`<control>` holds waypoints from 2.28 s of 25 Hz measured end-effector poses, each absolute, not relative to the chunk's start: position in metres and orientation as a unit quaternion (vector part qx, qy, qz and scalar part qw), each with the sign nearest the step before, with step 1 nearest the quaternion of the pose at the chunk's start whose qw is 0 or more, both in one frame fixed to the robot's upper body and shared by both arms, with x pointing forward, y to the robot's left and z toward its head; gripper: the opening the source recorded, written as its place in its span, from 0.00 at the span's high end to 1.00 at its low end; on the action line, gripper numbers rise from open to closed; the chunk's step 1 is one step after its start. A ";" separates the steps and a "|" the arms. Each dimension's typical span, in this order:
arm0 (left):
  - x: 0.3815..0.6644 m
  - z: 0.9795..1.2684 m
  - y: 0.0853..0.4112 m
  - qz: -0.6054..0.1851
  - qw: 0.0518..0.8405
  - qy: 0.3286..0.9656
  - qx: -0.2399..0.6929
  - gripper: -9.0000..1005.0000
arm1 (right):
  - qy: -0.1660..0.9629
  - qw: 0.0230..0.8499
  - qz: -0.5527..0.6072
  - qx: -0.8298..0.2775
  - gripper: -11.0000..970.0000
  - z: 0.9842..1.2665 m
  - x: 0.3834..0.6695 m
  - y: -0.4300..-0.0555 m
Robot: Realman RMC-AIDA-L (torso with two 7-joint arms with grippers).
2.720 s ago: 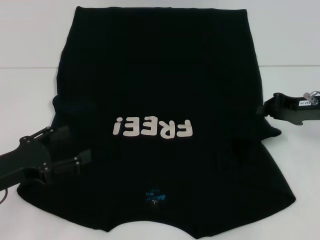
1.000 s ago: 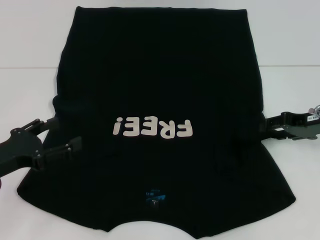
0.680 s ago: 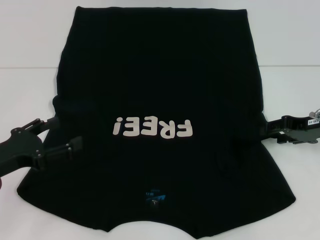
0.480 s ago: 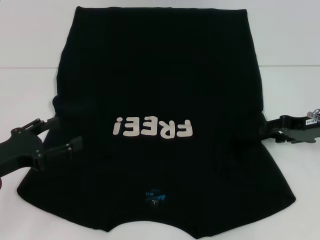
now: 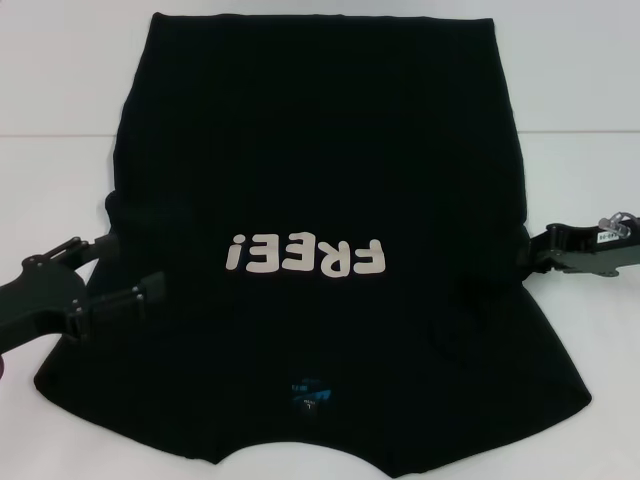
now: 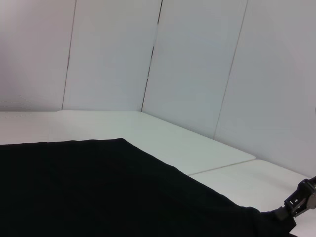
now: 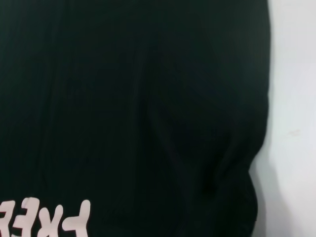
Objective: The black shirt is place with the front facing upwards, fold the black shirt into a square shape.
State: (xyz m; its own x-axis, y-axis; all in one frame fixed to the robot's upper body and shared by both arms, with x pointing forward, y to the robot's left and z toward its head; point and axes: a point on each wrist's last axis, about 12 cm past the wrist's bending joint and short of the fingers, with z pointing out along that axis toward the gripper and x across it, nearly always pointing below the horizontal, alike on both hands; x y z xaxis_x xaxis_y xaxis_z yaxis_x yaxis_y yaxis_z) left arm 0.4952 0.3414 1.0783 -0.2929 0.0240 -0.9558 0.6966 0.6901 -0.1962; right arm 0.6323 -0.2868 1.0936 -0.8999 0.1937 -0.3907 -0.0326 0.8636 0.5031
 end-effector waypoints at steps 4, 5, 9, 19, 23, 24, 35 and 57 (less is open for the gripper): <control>0.495 1.079 0.342 -0.310 0.543 0.742 0.242 0.06 | 0.939 0.220 0.260 0.044 0.63 1.095 0.633 -0.285; 0.495 1.079 0.342 -0.312 0.543 0.742 0.241 0.06 | 0.939 0.220 0.261 0.046 0.65 1.095 0.634 -0.285; 0.496 1.083 0.343 -0.315 0.548 0.737 0.239 0.06 | 0.936 0.220 0.270 0.054 0.84 1.097 0.635 -0.282; 0.499 1.089 0.347 -0.317 0.548 0.740 0.229 0.06 | 0.923 0.222 0.305 0.081 0.95 1.107 0.642 -0.274; 0.500 1.090 0.346 -0.319 0.548 0.739 0.229 0.06 | 0.921 0.223 0.308 0.083 0.95 1.109 0.644 -0.270; 0.500 1.090 0.346 -0.320 0.548 0.739 0.228 0.06 | 0.920 0.225 0.309 0.084 0.95 1.110 0.645 -0.269; 0.500 1.091 0.344 -0.328 0.553 0.734 0.220 0.06 | 0.907 0.242 0.329 0.107 0.95 1.107 0.649 -0.261; 0.498 1.090 0.346 -0.332 0.555 0.734 0.209 0.06 | 0.841 0.331 0.421 0.078 0.47 1.093 0.637 -0.241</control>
